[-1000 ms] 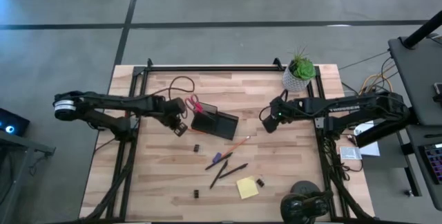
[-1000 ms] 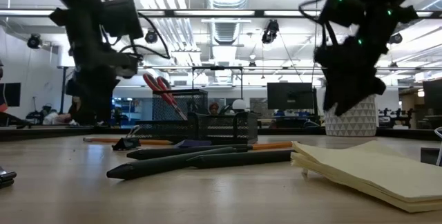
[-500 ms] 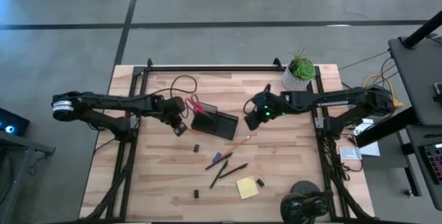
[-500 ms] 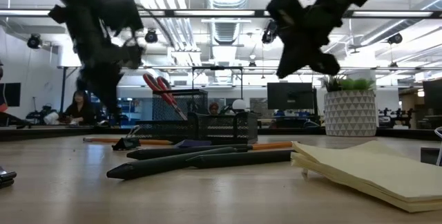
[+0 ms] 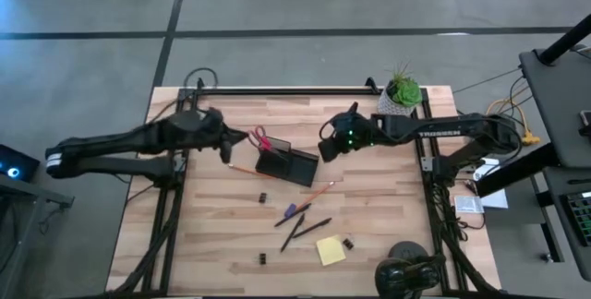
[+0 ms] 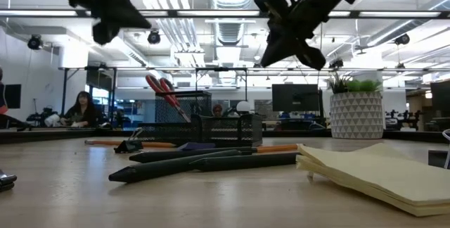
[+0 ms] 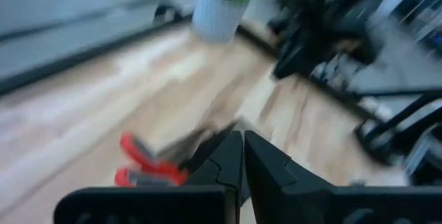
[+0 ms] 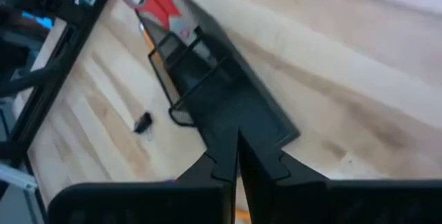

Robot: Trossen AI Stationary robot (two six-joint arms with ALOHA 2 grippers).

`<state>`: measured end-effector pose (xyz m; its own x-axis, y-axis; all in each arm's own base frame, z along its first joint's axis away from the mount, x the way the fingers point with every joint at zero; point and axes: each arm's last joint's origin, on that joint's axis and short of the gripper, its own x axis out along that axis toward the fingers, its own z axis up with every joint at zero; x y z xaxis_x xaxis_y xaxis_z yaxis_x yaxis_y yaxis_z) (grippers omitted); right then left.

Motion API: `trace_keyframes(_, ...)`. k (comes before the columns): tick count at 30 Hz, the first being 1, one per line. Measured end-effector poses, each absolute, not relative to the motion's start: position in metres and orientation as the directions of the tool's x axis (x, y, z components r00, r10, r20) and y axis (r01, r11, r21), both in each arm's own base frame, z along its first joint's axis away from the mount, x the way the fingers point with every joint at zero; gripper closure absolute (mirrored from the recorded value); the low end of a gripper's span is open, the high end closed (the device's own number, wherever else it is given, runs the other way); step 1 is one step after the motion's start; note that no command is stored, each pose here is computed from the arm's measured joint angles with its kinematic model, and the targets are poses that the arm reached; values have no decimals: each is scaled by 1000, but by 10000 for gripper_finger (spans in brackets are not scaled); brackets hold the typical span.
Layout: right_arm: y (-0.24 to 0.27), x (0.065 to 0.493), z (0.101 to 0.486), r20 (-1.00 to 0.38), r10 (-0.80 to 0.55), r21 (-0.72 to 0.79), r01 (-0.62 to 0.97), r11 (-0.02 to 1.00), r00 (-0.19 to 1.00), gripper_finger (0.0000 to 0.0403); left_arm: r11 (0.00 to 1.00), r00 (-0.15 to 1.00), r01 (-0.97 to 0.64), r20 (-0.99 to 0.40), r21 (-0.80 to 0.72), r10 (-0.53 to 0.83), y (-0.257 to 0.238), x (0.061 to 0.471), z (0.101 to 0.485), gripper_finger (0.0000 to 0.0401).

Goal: Pick and place office supplies into organizer
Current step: Adjust the desk organizer on the table

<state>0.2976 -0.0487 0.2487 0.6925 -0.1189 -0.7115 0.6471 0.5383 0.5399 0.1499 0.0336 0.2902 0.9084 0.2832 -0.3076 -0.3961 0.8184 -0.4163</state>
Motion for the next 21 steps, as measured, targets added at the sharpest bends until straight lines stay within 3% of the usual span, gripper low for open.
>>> trace_keyframes(9,-64,292,253,-699,-155,497,629,598,699,394,846,938,-342,-201,-409,282,28,124,301,401)
trace_keyframes(13,-65,292,254,-697,-155,464,606,646,700,394,867,929,-355,-241,-349,283,27,117,285,401)
trace_keyframes(21,-67,291,253,-699,-161,450,603,659,697,394,821,937,-348,-208,-453,282,23,101,249,401)
